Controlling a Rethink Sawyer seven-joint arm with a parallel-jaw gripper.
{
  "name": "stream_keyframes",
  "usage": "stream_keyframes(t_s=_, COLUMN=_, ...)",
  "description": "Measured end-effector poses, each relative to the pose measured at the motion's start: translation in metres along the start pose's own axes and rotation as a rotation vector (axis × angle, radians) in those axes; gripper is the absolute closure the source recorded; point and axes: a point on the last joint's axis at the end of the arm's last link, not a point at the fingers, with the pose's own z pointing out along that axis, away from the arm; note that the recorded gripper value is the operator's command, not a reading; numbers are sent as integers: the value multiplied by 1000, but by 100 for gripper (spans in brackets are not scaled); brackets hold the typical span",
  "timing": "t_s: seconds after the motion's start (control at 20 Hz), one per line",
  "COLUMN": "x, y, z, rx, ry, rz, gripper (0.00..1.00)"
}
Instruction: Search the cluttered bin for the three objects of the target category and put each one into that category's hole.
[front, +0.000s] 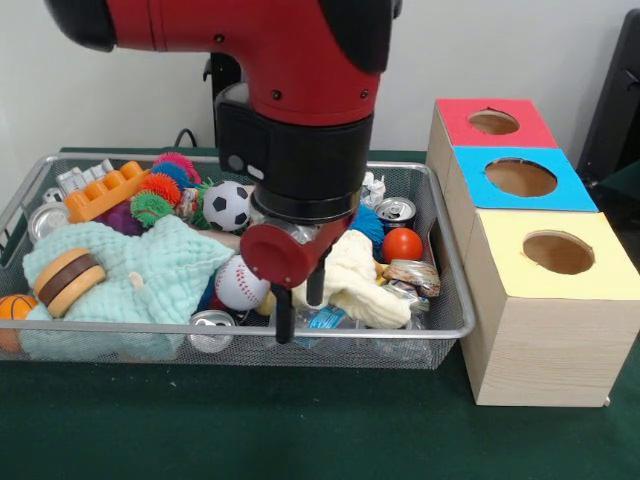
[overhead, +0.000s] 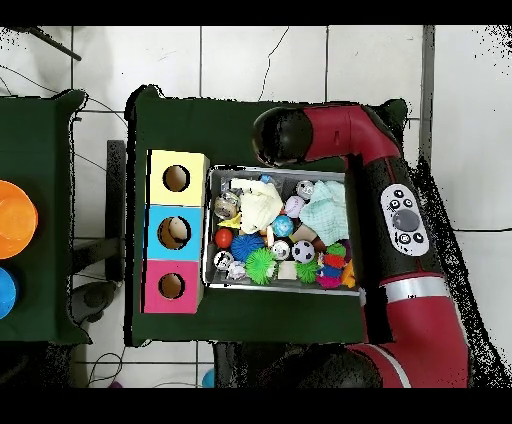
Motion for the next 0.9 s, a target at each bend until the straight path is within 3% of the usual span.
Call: stream_keyframes(t_s=0.9, x=55, y=35, z=-8, rx=-46, ry=87, rz=1, gripper=0)
